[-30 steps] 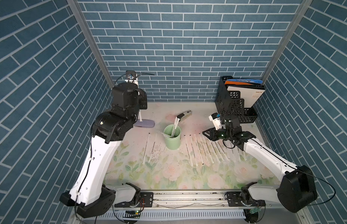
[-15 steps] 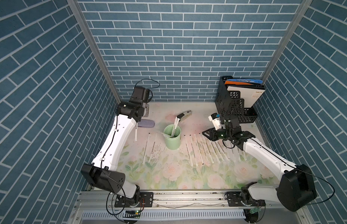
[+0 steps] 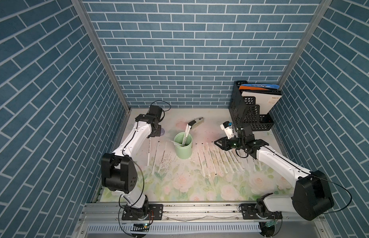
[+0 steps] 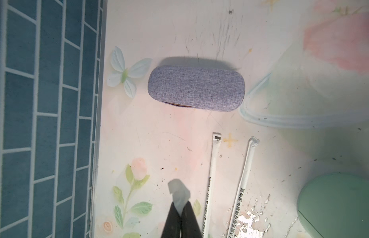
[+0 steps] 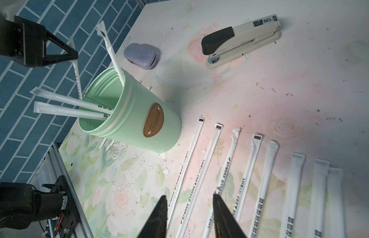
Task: Take the straws out of the storage container
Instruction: Place the straw at the center of the board.
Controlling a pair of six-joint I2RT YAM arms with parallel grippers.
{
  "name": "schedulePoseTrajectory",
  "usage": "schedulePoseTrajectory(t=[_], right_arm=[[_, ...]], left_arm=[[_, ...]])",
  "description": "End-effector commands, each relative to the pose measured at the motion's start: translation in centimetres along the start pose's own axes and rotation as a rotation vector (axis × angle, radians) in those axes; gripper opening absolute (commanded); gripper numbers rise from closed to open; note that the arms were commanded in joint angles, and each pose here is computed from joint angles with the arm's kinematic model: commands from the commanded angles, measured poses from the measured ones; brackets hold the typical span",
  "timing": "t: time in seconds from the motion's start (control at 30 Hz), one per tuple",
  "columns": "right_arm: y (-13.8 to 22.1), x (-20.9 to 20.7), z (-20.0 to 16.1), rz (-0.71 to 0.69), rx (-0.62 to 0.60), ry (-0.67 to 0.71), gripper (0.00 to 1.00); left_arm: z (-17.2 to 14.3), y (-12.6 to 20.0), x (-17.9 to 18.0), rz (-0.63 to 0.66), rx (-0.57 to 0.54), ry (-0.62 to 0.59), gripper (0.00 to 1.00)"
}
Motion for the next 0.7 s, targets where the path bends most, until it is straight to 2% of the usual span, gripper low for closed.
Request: schedulePoseTrajectory(t=[0.0, 0.27, 0.67], right_arm=[[-0.6, 0.0, -0.4, 0.027, 0.004, 0.031, 0.36], [-1.2, -0.2, -0.8, 0.033, 0.016, 0.028, 0.36], [-1.6, -0.4, -0.9, 0.039, 0.015, 0.022, 0.37]], left_arm=[[-0.3, -1.0, -0.1, -0.001, 0.022, -0.003, 0.01], [-1.6, -3.8, -0.8, 0.023, 0.121, -0.049, 0.02], [-2.3, -5.6, -0.9, 0.092, 0.168, -0.066, 0.02]])
Point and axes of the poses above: each gripper's point midway between its finger pads, its own y axis back along the fingers, its own x axis along the line the jaws close on, z = x × y, the point moved 10 cm from there along y, back along the fingers, and after that the axes turned 13 degrees about y, right-handed, at the moved point
